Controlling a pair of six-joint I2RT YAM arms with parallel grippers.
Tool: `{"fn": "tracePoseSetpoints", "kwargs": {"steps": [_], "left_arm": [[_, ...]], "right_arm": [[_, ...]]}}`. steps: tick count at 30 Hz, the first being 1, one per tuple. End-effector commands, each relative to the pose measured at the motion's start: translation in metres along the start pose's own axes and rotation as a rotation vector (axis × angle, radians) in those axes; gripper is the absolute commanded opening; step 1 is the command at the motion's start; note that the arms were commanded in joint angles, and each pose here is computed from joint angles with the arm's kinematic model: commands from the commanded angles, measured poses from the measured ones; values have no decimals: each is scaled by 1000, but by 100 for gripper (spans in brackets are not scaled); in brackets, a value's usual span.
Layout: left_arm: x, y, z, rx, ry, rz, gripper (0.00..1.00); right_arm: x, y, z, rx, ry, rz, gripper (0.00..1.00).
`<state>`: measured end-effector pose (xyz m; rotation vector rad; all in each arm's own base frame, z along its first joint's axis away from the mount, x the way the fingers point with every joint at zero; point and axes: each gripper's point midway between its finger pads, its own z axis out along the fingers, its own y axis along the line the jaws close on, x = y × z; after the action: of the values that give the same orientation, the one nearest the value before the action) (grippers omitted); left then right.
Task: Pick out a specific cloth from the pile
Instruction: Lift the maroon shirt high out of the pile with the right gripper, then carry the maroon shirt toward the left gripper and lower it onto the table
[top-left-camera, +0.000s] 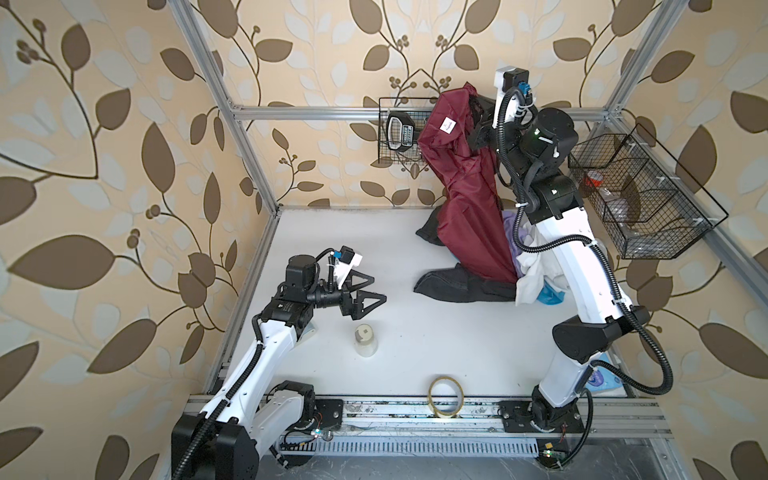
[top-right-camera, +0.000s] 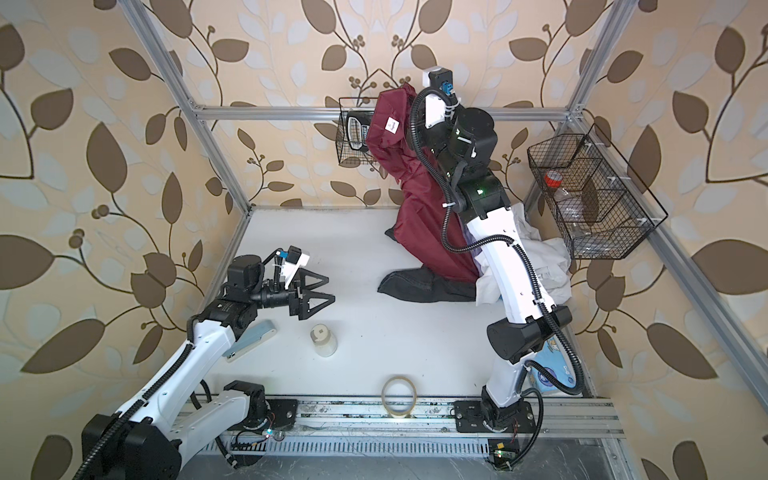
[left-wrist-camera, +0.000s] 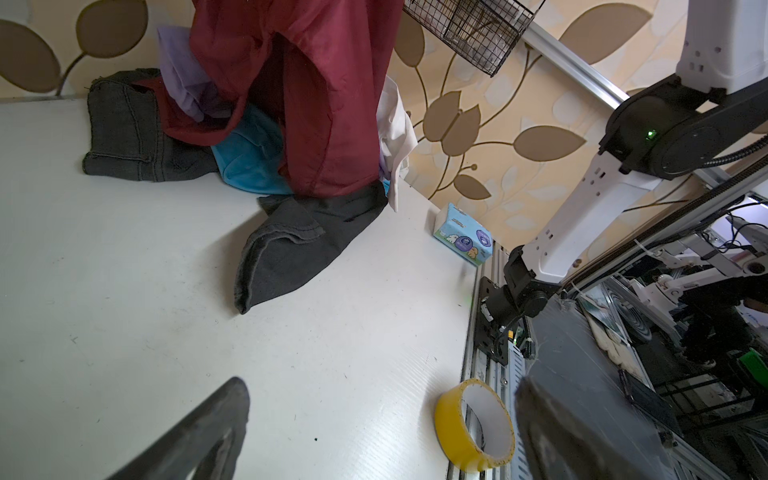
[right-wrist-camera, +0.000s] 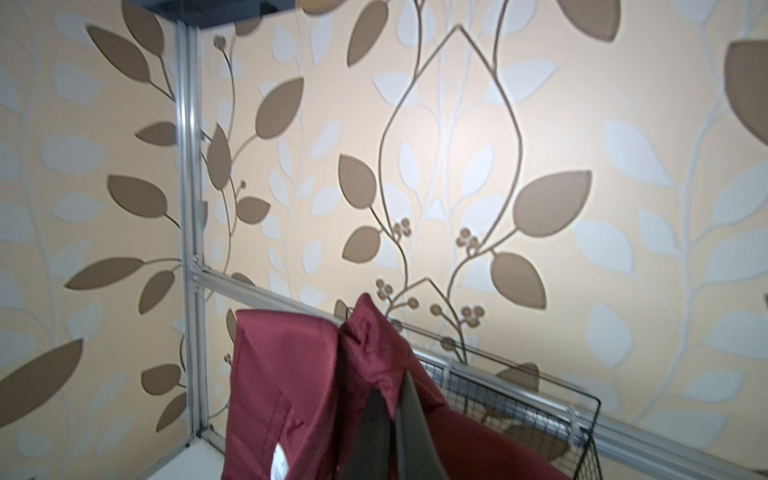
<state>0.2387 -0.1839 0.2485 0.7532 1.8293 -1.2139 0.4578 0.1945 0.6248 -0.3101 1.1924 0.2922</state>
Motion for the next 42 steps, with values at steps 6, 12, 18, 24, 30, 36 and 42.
{"fn": "tracePoseSetpoints", "kwargs": {"steps": [6, 12, 18, 24, 30, 36, 42], "left_arm": [[-4, -8, -1, 7, -10, 51, 99], [-3, -8, 0, 3, -6, 56, 99], [-3, -7, 0, -5, -3, 56, 99], [-2, -5, 0, -11, 2, 56, 99], [-1, -4, 1, -17, 6, 53, 99], [0, -3, 0, -24, 7, 53, 99], [-1, -5, 0, -19, 7, 52, 99]], "right_arm": [[-130, 30, -38, -207, -427, 137, 0], [-93, 42, -16, -232, -361, 135, 0], [-41, 51, 14, -255, -267, 163, 0], [26, 68, 37, -293, -130, 171, 0], [99, 85, 36, -305, 45, 138, 0], [174, 91, 6, -261, 308, 96, 0], [270, 82, -38, -174, 610, 83, 0]]}}
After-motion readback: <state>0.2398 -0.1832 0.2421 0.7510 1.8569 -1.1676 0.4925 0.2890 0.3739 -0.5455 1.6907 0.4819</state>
